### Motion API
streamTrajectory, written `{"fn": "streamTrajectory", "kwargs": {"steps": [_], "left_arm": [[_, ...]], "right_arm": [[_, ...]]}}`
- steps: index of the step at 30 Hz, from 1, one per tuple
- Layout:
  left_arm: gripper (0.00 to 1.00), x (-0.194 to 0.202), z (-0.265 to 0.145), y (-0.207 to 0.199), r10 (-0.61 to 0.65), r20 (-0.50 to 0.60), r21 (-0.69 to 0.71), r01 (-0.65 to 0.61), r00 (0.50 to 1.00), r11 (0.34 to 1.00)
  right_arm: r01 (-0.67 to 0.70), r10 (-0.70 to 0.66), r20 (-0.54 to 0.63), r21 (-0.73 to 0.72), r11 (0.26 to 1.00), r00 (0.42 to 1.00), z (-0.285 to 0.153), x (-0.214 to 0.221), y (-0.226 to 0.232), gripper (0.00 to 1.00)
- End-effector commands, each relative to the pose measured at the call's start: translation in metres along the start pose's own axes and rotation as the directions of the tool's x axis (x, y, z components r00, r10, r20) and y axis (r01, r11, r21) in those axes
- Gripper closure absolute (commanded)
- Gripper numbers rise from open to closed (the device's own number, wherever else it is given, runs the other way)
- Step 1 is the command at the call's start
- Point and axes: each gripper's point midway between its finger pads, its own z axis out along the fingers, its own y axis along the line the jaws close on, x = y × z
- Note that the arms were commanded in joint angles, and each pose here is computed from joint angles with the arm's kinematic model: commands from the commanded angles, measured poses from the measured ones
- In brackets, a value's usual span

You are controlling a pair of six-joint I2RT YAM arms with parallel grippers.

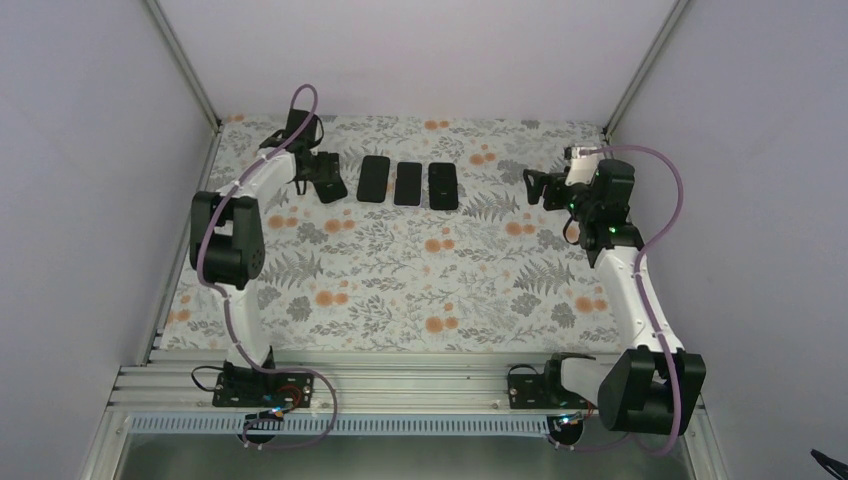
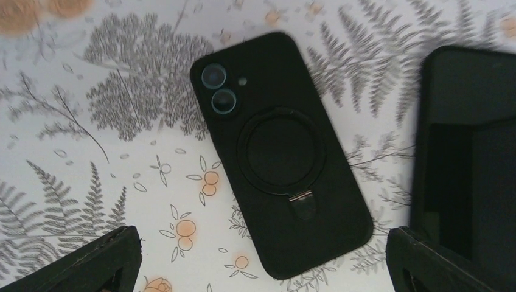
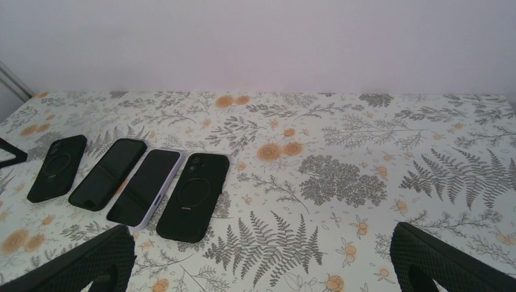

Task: Take the phone out of the phone case
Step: Pick up the phone at the center of the board.

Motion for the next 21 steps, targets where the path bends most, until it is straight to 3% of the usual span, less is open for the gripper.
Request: {"fn": "streamTrajectory", "kwargs": {"steps": [1, 21], "left_arm": [[0.00, 0.001, 0.018, 0.010, -0.085, -0.001, -0.087, 0.085, 0.996, 0.993], [0.00, 0.012, 0.081, -0.007, -0.191, -0.107, -0.093, 0.182, 0.976, 0.979]], "right_arm": [[-0.009, 0.007, 0.047, 0.042, 0.999, 0.999, -0.003, -0.008, -0.008, 0.01], [-0.042, 0.041, 0.030, 0.038, 0.998, 0.999, 0.002, -0.001, -0.017, 0.01]]}}
